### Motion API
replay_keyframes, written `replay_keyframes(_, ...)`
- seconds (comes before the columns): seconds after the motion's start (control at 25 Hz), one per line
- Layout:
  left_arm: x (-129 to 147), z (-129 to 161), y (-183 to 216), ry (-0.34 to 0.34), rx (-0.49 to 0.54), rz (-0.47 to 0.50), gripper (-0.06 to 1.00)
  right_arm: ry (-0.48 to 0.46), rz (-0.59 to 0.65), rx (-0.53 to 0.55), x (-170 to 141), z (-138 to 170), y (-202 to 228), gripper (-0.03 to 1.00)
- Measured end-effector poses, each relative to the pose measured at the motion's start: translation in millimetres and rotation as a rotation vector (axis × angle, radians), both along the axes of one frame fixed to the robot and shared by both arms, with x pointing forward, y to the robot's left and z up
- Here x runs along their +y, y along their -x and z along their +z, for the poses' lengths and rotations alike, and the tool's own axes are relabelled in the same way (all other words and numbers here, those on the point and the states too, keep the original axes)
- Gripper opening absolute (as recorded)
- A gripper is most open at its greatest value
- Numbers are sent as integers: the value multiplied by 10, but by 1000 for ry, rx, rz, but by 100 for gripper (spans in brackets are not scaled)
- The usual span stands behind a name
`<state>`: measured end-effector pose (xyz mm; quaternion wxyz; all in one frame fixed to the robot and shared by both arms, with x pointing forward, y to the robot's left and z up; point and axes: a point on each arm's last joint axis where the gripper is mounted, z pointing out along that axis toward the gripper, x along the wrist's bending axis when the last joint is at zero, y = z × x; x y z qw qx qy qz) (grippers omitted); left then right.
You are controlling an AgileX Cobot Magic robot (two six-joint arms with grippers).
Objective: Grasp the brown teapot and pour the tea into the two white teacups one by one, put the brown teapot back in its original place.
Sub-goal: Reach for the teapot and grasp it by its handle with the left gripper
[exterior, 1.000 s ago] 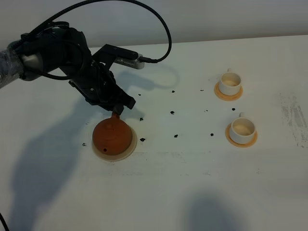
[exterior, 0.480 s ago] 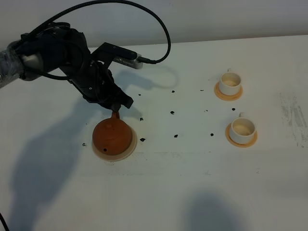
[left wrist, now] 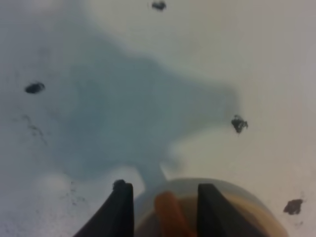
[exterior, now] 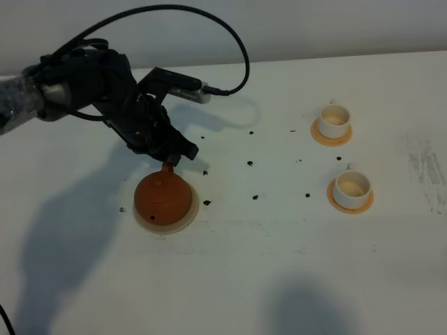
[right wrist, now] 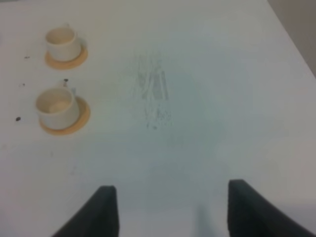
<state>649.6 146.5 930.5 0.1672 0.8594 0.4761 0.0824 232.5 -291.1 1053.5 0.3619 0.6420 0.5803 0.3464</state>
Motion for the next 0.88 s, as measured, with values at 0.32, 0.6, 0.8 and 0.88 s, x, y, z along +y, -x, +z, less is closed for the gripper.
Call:
replay_keyframes(0.32, 40, -22, 15, -54, 17, -18, 30, 0, 0, 0, 0, 0, 0, 47)
replay_keyframes(0.6, 62, -25, 17, -79, 20, -18, 30, 0, 0, 0, 0, 0, 0, 47)
replay_keyframes(0.8, 68, -26, 15, -87, 18, -21, 30, 0, 0, 0, 0, 0, 0, 47)
replay_keyframes(0.88, 76, -25, 11, -99, 11, -28, 30, 0, 0, 0, 0, 0, 0, 47)
